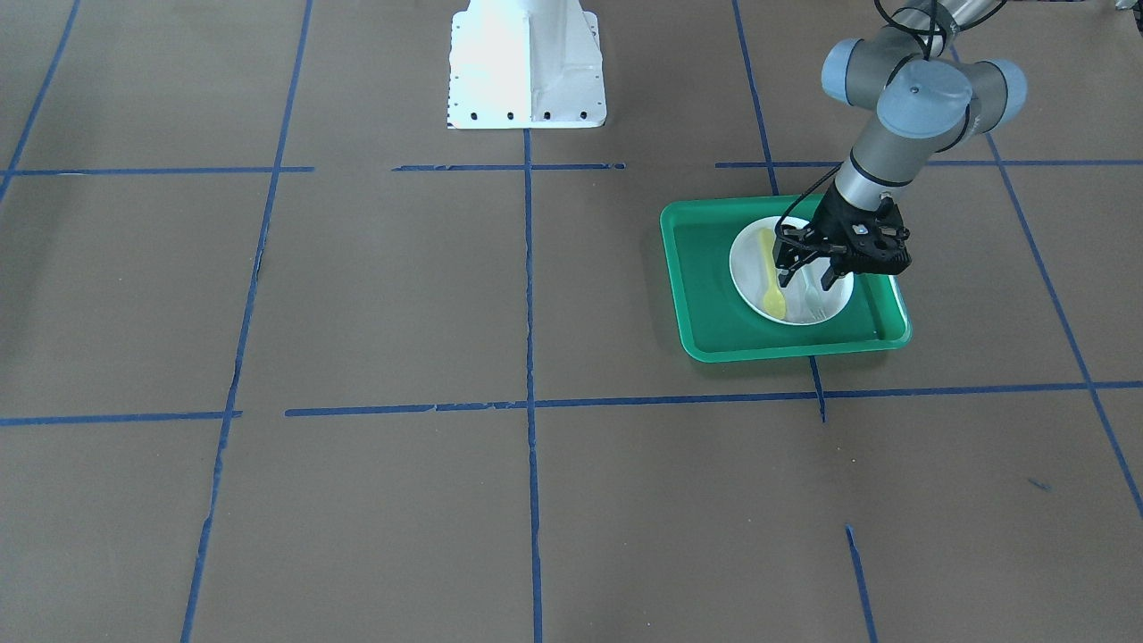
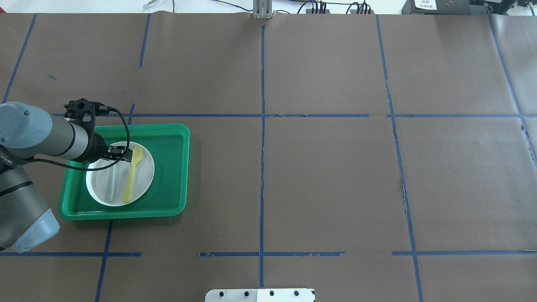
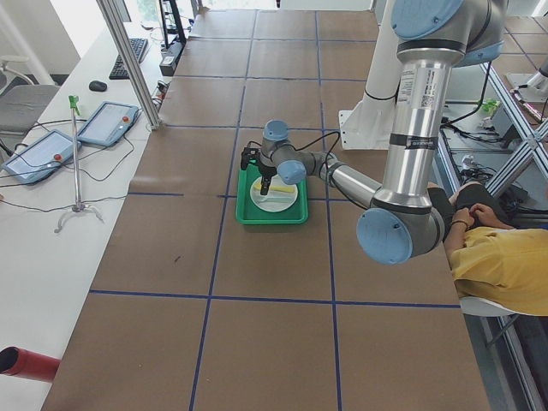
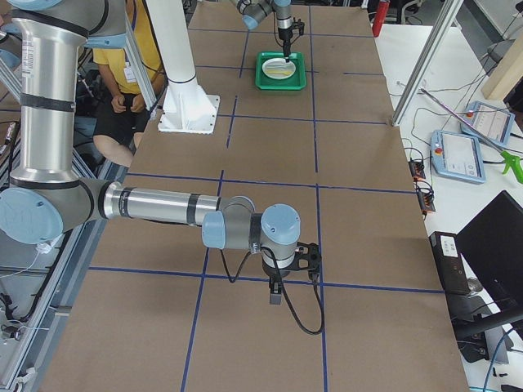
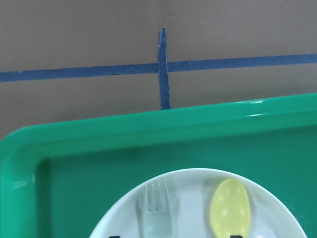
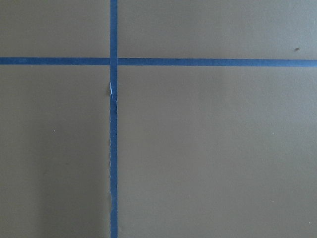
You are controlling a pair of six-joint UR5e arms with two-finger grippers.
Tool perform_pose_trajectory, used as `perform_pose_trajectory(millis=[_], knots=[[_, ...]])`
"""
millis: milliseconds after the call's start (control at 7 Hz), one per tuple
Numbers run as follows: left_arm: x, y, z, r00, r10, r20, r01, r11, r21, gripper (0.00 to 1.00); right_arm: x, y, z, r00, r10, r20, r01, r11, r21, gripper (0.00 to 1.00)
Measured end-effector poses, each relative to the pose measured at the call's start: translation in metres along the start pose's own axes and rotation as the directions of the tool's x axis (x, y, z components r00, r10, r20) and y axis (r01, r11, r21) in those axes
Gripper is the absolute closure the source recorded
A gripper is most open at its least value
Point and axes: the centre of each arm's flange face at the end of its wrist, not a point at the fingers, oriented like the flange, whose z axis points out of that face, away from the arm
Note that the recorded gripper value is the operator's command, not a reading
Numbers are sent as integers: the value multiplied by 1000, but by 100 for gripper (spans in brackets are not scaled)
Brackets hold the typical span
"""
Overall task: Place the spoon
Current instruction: 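Lower the left gripper and grasp the yellow spoon on the white plate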
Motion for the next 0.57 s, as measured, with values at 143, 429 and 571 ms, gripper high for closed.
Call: perform_pose_trajectory(millis=[143,429,571], knots=[[8,6,5,1000,6,-5,-6,1000,-12,34,0,0,0,1000,0,0,0,1000,0,0],[16,19,17,1000,19,-3,-20,999,-39,48,0,0,0,1000,0,0,0,1000,0,0],[18,22,20,1000,24,-3,-24,999,-46,56,0,0,0,1000,0,0,0,1000,0,0]])
